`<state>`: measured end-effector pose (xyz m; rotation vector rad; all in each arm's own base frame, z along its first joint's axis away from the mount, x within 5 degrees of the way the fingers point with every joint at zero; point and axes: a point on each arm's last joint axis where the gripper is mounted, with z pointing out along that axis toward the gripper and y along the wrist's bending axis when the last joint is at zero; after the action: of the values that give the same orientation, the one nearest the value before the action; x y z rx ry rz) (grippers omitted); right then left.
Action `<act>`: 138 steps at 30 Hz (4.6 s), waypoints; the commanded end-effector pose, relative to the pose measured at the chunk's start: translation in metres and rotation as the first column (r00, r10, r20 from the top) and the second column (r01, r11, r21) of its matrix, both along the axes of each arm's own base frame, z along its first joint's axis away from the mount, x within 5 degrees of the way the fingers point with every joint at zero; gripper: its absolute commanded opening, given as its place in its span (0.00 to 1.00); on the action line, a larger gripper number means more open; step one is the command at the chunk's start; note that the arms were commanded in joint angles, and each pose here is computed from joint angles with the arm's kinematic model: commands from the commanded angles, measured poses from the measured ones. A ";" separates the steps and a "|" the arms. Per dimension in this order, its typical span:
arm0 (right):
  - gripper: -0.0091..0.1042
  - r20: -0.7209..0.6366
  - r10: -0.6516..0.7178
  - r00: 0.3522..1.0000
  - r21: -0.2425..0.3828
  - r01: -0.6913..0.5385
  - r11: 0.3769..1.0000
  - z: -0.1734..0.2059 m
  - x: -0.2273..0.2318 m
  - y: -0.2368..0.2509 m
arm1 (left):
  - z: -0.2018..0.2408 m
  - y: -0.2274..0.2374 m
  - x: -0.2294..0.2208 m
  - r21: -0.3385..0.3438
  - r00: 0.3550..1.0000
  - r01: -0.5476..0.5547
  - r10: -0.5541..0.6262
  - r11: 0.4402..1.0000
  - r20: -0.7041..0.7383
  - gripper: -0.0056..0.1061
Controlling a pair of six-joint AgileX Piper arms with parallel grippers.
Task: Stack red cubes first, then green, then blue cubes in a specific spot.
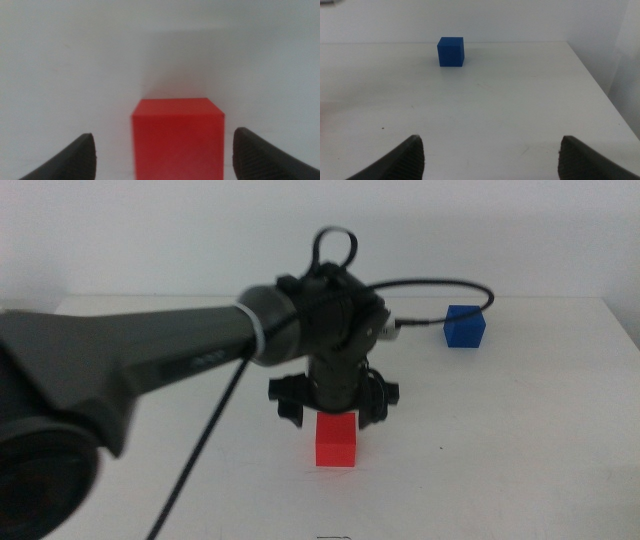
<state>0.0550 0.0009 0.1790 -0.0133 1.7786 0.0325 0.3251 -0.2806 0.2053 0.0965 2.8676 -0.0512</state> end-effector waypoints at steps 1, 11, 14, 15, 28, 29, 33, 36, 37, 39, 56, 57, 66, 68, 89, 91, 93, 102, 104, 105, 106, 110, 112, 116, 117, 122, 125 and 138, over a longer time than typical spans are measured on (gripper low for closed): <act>0.73 0.118 0.012 0.993 -0.021 -0.010 1.000 0.014 -0.001 0.000 | 0.059 0.010 -0.005 -0.053 0.991 0.013 -0.006 0.998 0.135 0.89; 0.73 0.118 0.012 0.993 -0.021 -0.010 1.000 0.014 -0.001 0.000 | 0.125 0.076 -0.011 0.048 0.979 0.003 -0.013 0.999 0.205 0.89; 0.73 0.118 0.012 0.993 -0.021 -0.010 1.000 0.014 -0.001 0.000 | 0.128 0.105 0.000 0.058 0.987 0.010 -0.020 0.998 0.157 0.89; 0.73 0.118 0.012 0.993 -0.021 -0.010 1.000 0.014 -0.001 0.000 | 0.127 0.116 0.005 0.061 0.989 0.003 -0.012 0.998 0.144 0.89; 0.73 0.118 0.012 0.993 -0.021 -0.010 1.000 0.014 -0.001 0.000 | 0.126 0.226 0.056 0.059 0.972 -0.062 0.047 0.996 0.232 0.87; 0.73 0.118 0.012 0.993 -0.021 -0.010 1.000 0.014 -0.001 0.000 | 0.123 0.232 0.062 0.058 0.970 -0.078 0.063 0.995 0.233 0.86; 0.73 0.118 0.012 0.993 -0.021 -0.010 1.000 0.014 -0.001 0.000 | 0.117 0.249 0.085 0.075 0.967 -0.090 0.069 0.993 0.244 0.86; 0.73 0.118 0.012 0.993 -0.021 -0.010 1.000 0.014 -0.001 0.000 | 0.111 0.254 0.104 0.076 0.966 -0.086 0.064 0.993 0.250 0.86; 0.73 0.118 0.012 0.993 -0.021 -0.010 1.000 0.014 -0.001 0.000 | 0.108 0.254 0.111 0.071 0.965 -0.089 0.068 0.993 0.252 0.86; 0.73 0.118 0.012 0.993 -0.021 -0.010 1.000 0.014 -0.001 0.000 | 0.094 0.258 0.129 0.057 0.966 -0.101 0.085 0.993 0.243 0.86; 0.73 0.118 0.012 0.993 -0.021 -0.010 1.000 0.014 -0.001 0.000 | 0.039 0.260 0.164 0.056 0.984 -0.102 0.093 0.993 0.149 0.86; 0.73 0.118 0.012 0.993 -0.021 -0.010 1.000 0.014 -0.001 0.000 | 0.036 0.260 0.164 0.057 0.986 -0.102 0.093 0.993 0.142 0.86; 0.73 0.118 0.012 0.993 -0.021 -0.010 1.000 0.014 -0.001 0.000 | 0.019 0.259 0.168 0.059 0.990 -0.100 0.094 0.993 0.108 0.80; 0.73 0.118 0.012 0.993 -0.021 -0.010 1.000 0.014 -0.001 0.000 | 0.015 0.260 0.169 0.061 0.990 -0.101 0.094 0.993 0.100 0.74; 0.73 0.118 0.012 0.993 -0.021 -0.010 1.000 0.014 -0.001 0.000 | 0.088 0.250 0.120 -0.015 0.987 -0.155 0.155 0.988 0.046 0.04; 0.73 0.118 0.012 0.993 -0.021 -0.010 1.000 0.014 -0.001 0.000 | 0.096 0.243 0.109 -0.025 0.985 -0.159 0.160 0.987 0.056 0.04; 0.73 0.118 0.012 0.993 -0.021 -0.010 1.000 0.014 -0.001 0.000 | 0.103 0.233 0.093 -0.039 0.983 -0.175 0.177 0.984 0.049 0.04; 0.73 0.118 0.012 0.993 -0.021 -0.010 1.000 0.014 -0.001 0.000 | 0.108 0.169 0.018 -0.063 0.983 -0.138 0.145 0.988 0.114 0.04; 0.73 0.118 0.012 0.993 -0.021 -0.010 1.000 0.014 -0.001 0.000 | 0.105 0.154 0.005 -0.077 0.984 -0.135 0.143 0.988 0.102 0.04; 0.73 0.118 0.012 0.993 -0.021 -0.010 1.000 0.014 -0.001 0.000 | 0.104 0.144 -0.001 -0.082 0.987 -0.122 0.129 0.989 0.097 0.04; 0.73 0.118 0.012 0.993 -0.021 -0.010 1.000 0.014 -0.001 0.000 | 0.104 0.134 -0.005 -0.082 0.990 -0.100 0.108 0.992 0.094 0.04; 0.73 0.118 0.012 0.993 -0.021 -0.010 1.000 0.014 -0.001 0.000 | 0.097 0.104 -0.014 -0.069 0.992 -0.068 0.074 0.995 0.102 0.04; 0.73 0.118 0.012 0.993 -0.021 -0.010 1.000 0.014 -0.001 0.000 | 0.092 0.091 -0.015 -0.069 0.994 -0.059 0.065 0.996 0.093 0.04; 0.73 0.118 0.012 0.993 -0.021 -0.010 1.000 0.014 -0.001 0.000 | 0.087 0.069 -0.011 -0.068 0.996 -0.018 0.024 0.998 0.089 0.04; 0.73 0.118 0.012 0.993 -0.021 -0.010 1.000 0.014 -0.001 0.000 | 0.086 0.063 -0.010 -0.071 0.996 -0.008 0.015 0.997 0.088 0.04; 0.73 0.118 0.012 0.993 -0.021 -0.010 1.000 0.014 -0.001 0.000 | 0.087 0.036 -0.007 -0.085 0.996 0.030 -0.022 0.996 0.088 0.04; 0.73 0.118 0.012 0.993 -0.021 -0.010 1.000 0.014 -0.001 0.000 | 0.085 0.023 -0.009 -0.090 0.995 0.043 -0.035 0.995 0.090 0.04; 0.73 0.118 0.012 0.993 -0.021 -0.010 1.000 0.014 -0.001 0.000 | 0.079 0.008 -0.014 -0.107 0.996 0.044 -0.035 0.993 0.083 0.04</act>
<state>0.0550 0.0009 0.1790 -0.0133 1.7786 0.0325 0.3142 -0.2729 0.2516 0.1492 2.8656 -0.1155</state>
